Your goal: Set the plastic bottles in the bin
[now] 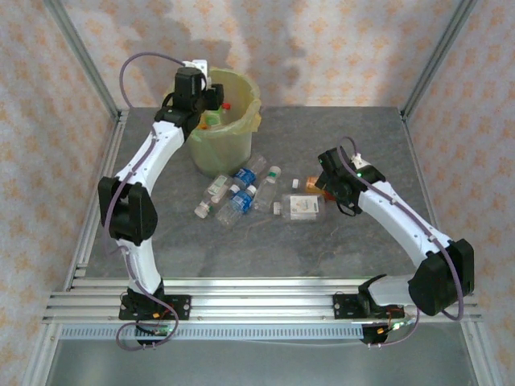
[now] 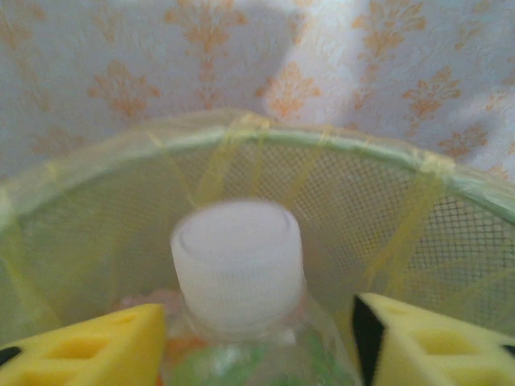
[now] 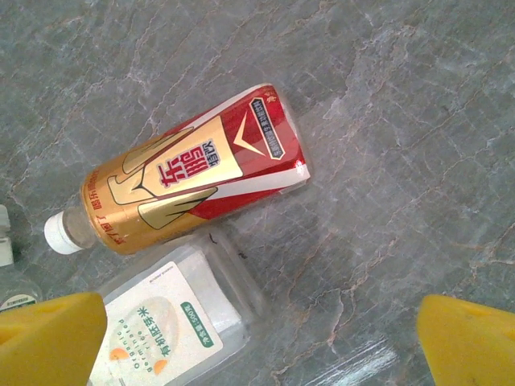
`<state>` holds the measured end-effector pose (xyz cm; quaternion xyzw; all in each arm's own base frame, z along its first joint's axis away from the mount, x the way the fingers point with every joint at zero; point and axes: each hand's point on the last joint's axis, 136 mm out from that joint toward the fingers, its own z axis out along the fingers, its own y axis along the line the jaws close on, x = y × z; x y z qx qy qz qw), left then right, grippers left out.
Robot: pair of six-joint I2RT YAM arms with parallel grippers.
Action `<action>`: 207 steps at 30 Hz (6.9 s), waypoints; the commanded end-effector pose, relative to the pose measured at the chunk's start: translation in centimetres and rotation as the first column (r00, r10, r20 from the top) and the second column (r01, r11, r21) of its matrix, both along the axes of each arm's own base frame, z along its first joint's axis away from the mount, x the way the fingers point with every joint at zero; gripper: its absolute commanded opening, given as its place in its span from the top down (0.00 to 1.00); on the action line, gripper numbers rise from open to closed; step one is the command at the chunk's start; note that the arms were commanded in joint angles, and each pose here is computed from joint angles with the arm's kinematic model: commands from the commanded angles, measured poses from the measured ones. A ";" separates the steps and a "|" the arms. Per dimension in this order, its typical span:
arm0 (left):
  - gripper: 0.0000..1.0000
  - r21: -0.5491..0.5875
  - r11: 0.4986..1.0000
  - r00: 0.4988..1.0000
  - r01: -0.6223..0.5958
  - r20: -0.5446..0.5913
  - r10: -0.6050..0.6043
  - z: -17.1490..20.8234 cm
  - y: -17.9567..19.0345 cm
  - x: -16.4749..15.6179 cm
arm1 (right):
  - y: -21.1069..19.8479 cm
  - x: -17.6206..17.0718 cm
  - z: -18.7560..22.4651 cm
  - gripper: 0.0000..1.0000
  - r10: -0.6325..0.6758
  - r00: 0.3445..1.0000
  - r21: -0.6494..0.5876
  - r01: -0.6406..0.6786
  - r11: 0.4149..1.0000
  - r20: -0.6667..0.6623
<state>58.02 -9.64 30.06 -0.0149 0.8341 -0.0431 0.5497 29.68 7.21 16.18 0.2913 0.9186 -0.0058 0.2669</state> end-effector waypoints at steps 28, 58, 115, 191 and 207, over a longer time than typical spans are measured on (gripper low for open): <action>0.00 -0.084 0.984 0.985 -0.157 0.054 0.162 11.4 2.3 -4.9 | 0.5 -0.8 -1.4 0.01 -0.024 0.998 0.049 0.027 0.998 -0.059; 0.01 -0.134 0.990 0.970 0.050 -0.230 -0.080 -11.1 -0.8 -26.0 | 0.5 -1.0 -0.5 0.01 0.005 0.999 0.047 -0.004 0.999 -0.038; 0.23 -0.069 0.975 0.893 -0.212 -0.418 0.165 -24.6 2.3 -20.9 | -0.7 -1.4 -0.6 0.01 -0.055 0.998 0.033 0.054 0.998 0.017; 0.52 0.076 0.997 0.991 -0.020 -0.133 0.030 7.0 1.0 -3.7 | 10.1 1.2 1.7 0.01 0.203 0.968 0.012 -0.207 0.978 0.146; 0.42 0.141 0.990 0.963 -0.023 -0.263 0.060 0.8 3.5 -0.8 | 12.1 1.3 1.0 0.01 0.224 0.966 0.032 -0.229 0.973 0.130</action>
